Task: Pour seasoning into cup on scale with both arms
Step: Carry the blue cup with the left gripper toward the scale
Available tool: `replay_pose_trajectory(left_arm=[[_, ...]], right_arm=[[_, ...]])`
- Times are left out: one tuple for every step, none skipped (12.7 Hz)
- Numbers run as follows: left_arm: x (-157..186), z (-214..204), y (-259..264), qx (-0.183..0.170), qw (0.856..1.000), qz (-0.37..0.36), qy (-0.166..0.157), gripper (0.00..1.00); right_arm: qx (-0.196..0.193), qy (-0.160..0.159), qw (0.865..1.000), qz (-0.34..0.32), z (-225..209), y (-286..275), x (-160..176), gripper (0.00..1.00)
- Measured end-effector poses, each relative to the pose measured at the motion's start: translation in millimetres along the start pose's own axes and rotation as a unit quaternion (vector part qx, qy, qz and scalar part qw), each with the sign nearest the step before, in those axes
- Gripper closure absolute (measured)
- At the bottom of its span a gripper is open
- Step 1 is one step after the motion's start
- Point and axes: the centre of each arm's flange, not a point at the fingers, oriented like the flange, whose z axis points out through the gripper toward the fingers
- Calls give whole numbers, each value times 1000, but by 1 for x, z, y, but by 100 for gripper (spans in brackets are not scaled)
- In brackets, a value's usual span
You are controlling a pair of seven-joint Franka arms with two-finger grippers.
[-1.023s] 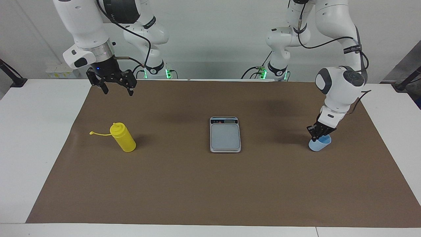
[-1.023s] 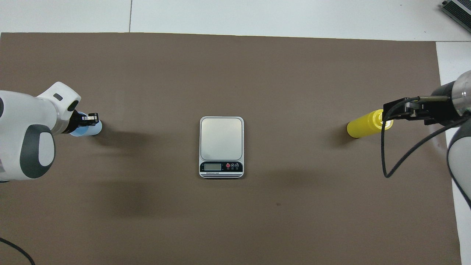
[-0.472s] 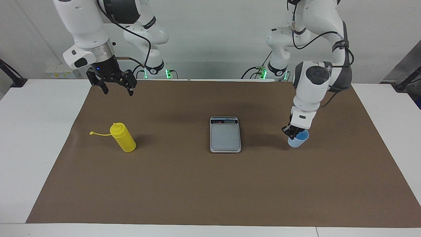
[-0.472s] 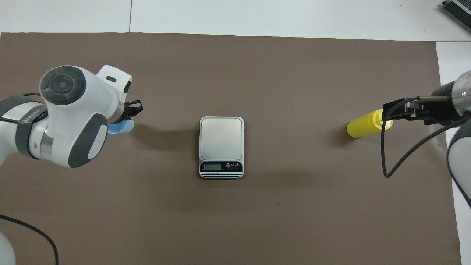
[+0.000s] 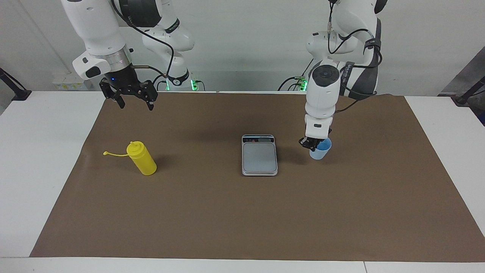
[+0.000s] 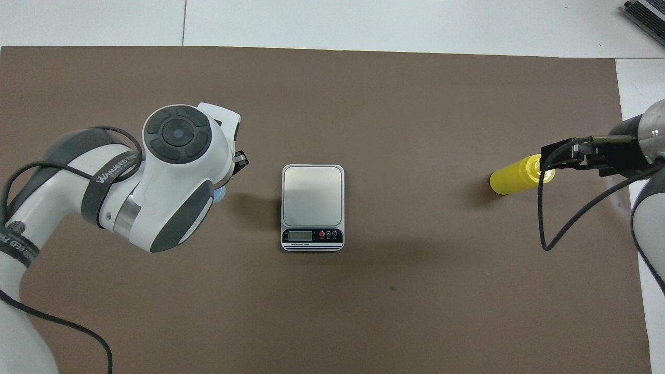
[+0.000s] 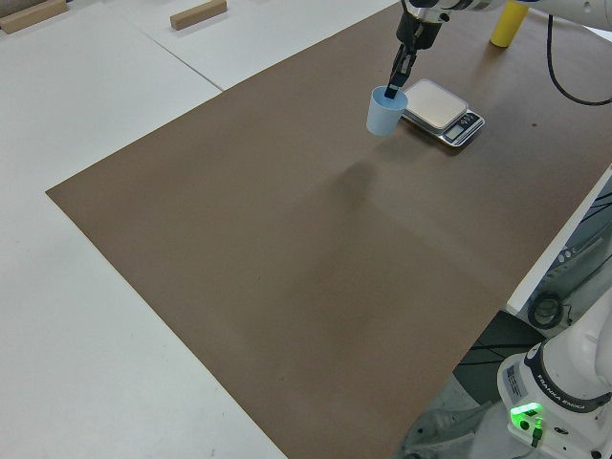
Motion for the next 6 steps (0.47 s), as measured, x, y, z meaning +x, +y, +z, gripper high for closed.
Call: replay_pose_trajectory(left_arm=[[-11, -2, 7, 4, 1000, -12, 0, 96], [-17, -7, 14, 0, 1000, -27, 0, 96], [-17, -12, 20, -2, 999, -44, -2, 96], [-16, -16, 24, 0, 998, -63, -8, 96], [-16, -16, 30, 3, 997, -77, -15, 96], [-18, -13, 37, 8, 996, -82, -19, 96]], right_arm=[[0, 0, 1000, 0, 0, 0, 0, 0], [0, 0, 1000, 0, 0, 0, 0, 0], [0, 0, 1000, 0, 0, 0, 0, 0], [0, 0, 1000, 0, 0, 0, 0, 0], [0, 0, 1000, 0, 0, 0, 0, 0], [0, 0, 1000, 0, 0, 0, 0, 0]])
